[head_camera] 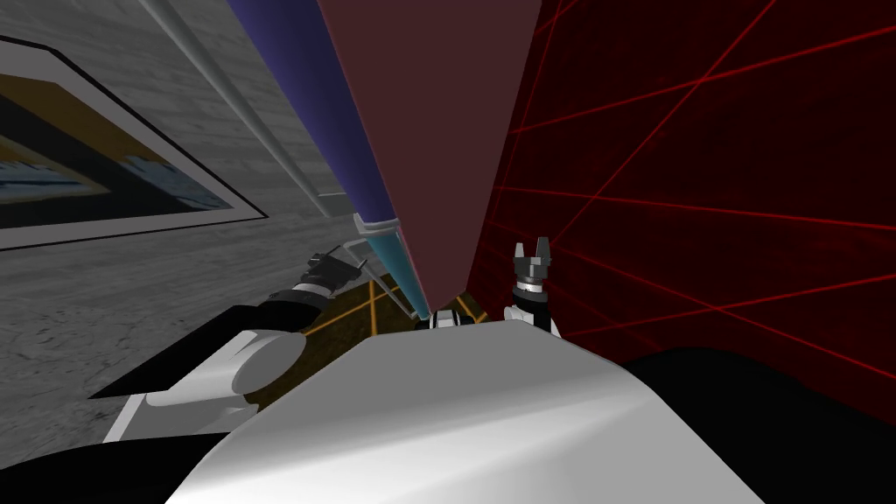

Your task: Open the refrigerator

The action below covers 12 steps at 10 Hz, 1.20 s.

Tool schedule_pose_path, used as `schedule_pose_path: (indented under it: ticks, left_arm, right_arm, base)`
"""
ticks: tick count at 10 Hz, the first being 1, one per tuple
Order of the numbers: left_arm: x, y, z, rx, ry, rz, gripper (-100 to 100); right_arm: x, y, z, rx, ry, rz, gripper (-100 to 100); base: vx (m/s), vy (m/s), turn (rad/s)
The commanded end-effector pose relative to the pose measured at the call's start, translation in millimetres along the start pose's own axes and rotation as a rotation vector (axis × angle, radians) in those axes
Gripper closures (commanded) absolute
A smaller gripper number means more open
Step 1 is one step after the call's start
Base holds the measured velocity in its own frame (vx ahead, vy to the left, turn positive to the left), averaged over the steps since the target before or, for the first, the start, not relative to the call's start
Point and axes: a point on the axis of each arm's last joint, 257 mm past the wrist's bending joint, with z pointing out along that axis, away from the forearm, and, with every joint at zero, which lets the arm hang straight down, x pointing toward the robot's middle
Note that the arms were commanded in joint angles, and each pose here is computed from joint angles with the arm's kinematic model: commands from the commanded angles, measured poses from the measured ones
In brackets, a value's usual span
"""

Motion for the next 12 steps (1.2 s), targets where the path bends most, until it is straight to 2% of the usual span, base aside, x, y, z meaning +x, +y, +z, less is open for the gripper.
schedule_pose_path:
  ticks: [1, 2, 3, 5, 6, 8, 9, 11, 12]
  left_arm:
    - [7.6, -2.0, 2.9, 0.001, 0.027, 0.008, 100]
    - [12.7, 0.1, 5.0, -0.01, 0.046, 0.008, 100]
    - [12.7, 0.1, 5.0, -0.01, 0.046, 0.008, 100]
    - [22.8, 4.5, 8.8, -0.032, 0.083, 0.01, 100]
    - [22.8, 4.5, 8.8, -0.032, 0.083, 0.01, 100]
    - [32.5, 9.1, 12.1, -0.054, 0.119, 0.011, 100]
    - [32.5, 9.1, 12.1, -0.054, 0.119, 0.011, 100]
    - [41.7, 13.8, 14.9, -0.077, 0.152, 0.012, 100]
    - [41.7, 13.8, 14.9, -0.077, 0.152, 0.012, 100]
  right_arm:
    - [0.0, 0.0, 0.0, 0.0, 0.0, 0.0, 0]
    - [0.0, 0.0, 0.0, 0.0, 0.0, 0.0, 0]
    - [0.0, 0.0, 0.0, 0.0, 0.0, 0.0, 0]
    - [0.0, 0.0, 0.0, 0.0, 0.0, 0.0, 0]
    - [0.0, 0.0, 0.0, 0.0, 0.0, 0.0, 0]
    - [-0.1, 0.0, 0.0, 0.0, 0.0, 0.0, 0]
    - [0.0, 0.0, 0.0, 0.0, 0.0, 0.0, 0]
    - [-0.1, 0.0, 0.0, 0.0, 0.0, 0.0, 0]
    - [-0.1, 0.0, 0.0, 0.0, 0.0, 0.0, 0]
  base:
    - [-0.072, 0.223, -0.07]
    - [-0.08, 0.27, -0.112]
    - [-0.108, 0.269, -0.069]
    - [-0.104, 0.299, -0.142]
    - [-0.108, 0.301, -0.069]
    - [-0.122, 0.362, -0.134]
    - [-0.094, 0.308, -0.099]
    - [-0.093, 0.326, -0.116]
    - [-0.103, 0.337, -0.115]
